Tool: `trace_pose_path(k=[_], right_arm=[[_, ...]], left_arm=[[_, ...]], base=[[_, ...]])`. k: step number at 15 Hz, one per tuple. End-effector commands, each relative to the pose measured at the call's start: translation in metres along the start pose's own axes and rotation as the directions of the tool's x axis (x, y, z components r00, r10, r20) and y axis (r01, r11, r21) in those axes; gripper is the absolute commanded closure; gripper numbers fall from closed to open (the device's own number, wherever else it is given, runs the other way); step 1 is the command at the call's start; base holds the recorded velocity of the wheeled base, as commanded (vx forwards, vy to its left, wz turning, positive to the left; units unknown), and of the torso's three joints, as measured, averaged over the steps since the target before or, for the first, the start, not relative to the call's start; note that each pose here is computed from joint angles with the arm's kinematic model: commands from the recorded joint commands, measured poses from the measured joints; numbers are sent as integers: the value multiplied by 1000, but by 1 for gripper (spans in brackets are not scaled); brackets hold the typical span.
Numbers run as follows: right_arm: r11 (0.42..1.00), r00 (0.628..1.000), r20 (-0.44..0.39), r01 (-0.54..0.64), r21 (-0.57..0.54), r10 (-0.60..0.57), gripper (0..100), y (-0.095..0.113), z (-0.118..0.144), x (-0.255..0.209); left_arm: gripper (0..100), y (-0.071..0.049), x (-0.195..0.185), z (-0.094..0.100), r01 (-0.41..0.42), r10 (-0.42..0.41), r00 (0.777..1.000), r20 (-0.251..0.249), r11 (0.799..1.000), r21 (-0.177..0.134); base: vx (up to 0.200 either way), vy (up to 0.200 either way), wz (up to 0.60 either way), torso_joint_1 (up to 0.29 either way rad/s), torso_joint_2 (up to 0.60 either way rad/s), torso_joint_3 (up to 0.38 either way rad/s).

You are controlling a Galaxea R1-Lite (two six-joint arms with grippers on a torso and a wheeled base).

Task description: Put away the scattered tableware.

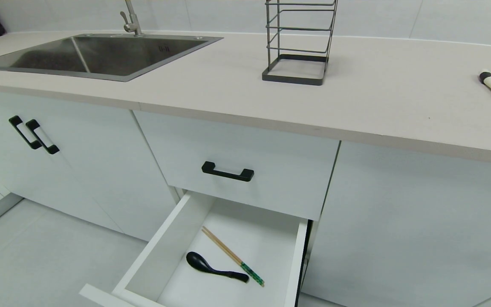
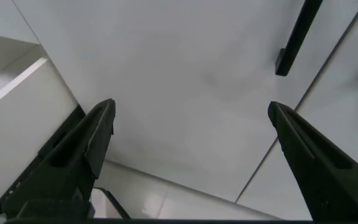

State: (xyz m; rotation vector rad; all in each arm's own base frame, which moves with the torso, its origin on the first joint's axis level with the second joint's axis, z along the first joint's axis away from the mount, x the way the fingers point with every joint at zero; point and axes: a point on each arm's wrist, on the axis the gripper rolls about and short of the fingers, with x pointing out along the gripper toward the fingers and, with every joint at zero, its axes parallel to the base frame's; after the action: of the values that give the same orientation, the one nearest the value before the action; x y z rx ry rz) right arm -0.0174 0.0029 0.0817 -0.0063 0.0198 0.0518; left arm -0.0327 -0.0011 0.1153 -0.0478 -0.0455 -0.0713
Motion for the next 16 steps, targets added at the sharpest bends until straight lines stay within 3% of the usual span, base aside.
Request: trace_pose_path(k=[1, 3, 4, 5, 6, 9, 11, 14, 15, 16], right_arm=[[997, 995, 66, -69, -27, 71, 0, 0, -2, -6], [988, 986, 69, -153, -27, 154, 0, 2, -1, -6], [990, 988, 70, -134, -32, 136, 0, 1, -1, -6], [993, 991, 70, -110, -32, 112, 0, 1, -1, -6], [995, 992, 70, -101, -27, 103, 0, 1, -1, -6], [995, 992, 72, -98, -21, 100, 0, 1, -1, -6], [995, 992, 72, -101, -4, 101, 0, 1, -1, -6], [995, 992, 72, -100, 3, 100, 0, 1, -1, -6], [995, 992, 72, -103, 16, 101, 0, 1, -1, -6], [995, 992, 72, -103, 19, 101, 0, 1, -1, -6]], left_arm=[[0, -2, 13, 39, 113, -119, 981, -153, 993, -45], [0, -3, 35, 31, 203, -222, 918, -328, 975, -92], [0, -3, 40, 25, 207, -224, 898, -380, 975, -84], [0, -3, 47, 16, 220, -226, 866, -446, 973, -67], [0, -3, 53, 7, 225, -231, 824, -518, 972, -75], [0, -5, 63, -2, 299, -305, 725, -617, 947, -117], [0, -8, 73, -7, 331, -331, 645, -689, 933, -138], [0, -12, 89, -14, 334, -333, 535, -777, 928, -168], [0, -16, 99, -17, 346, -340, 470, -814, 920, -184], [0, -18, 108, -20, 347, -335, 430, -838, 919, -189]], base=[[0, 0, 0, 0, 0, 0], [0, 0, 0, 0, 0, 0], [0, 0, 0, 0, 0, 0], [0, 0, 0, 0, 0, 0], [0, 0, 0, 0, 0, 0], [0, 0, 0, 0, 0, 0], [0, 0, 0, 0, 0, 0], [0, 0, 0, 0, 0, 0], [0, 0, 0, 0, 0, 0], [0, 0, 0, 0, 0, 0]])
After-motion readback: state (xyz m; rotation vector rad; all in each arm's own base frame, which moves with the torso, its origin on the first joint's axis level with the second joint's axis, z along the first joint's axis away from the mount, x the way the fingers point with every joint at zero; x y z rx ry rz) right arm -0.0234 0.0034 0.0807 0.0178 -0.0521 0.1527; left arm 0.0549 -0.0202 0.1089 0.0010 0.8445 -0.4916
